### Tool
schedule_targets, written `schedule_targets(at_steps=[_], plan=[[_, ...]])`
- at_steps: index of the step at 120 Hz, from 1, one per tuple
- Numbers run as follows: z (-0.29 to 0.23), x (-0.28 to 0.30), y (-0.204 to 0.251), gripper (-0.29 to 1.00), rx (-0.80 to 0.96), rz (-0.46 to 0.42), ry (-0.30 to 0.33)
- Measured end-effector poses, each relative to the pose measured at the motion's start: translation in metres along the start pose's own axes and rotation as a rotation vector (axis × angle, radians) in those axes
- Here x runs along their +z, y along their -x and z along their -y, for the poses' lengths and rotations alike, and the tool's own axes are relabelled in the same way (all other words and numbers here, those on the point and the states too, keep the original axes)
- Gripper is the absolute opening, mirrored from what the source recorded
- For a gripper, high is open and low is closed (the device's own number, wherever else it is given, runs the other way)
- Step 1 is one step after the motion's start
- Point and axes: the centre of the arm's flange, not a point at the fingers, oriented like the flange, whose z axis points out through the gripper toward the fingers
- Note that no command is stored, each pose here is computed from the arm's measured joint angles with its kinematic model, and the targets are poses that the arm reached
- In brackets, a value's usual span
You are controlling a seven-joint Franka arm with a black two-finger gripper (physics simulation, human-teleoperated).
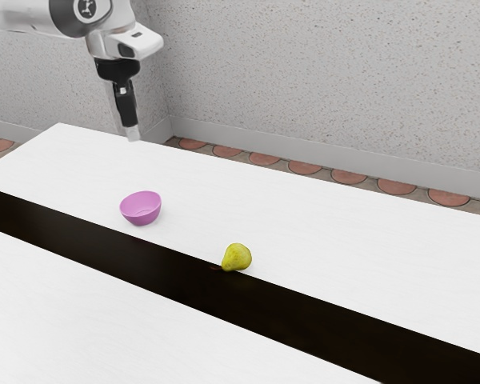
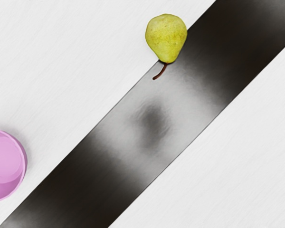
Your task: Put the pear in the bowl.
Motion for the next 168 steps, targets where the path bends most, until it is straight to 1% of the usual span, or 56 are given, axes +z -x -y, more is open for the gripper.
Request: schedule_targets(at_steps=[21, 40, 53, 71, 83, 99, 110, 128, 143, 168], plan=[[-0.004, -0.001, -0.003, 0.70, 0.040, -0.001, 0.000], [-0.001, 0.009, -0.008, 0.70, 0.064, 0.008, 0.013], [-0.005, 0.038, -0.047, 0.70, 0.104, -0.001, 0.074], [-0.021, 0.089, -0.103, 0.70, 0.129, 0.007, 0.117], [-0.025, 0.119, -0.116, 0.70, 0.108, 0.018, 0.136], [-0.029, 0.187, -0.129, 0.70, 0.058, 0.027, 0.162], [-0.025, 0.229, -0.133, 0.70, 0.021, 0.024, 0.151], [-0.025, 0.282, -0.142, 0.70, -0.044, -0.033, 0.133], [-0.024, 0.306, -0.151, 0.70, -0.070, -0.065, 0.111], [-0.023, 0.335, -0.155, 0.70, -0.075, -0.076, 0.101]])
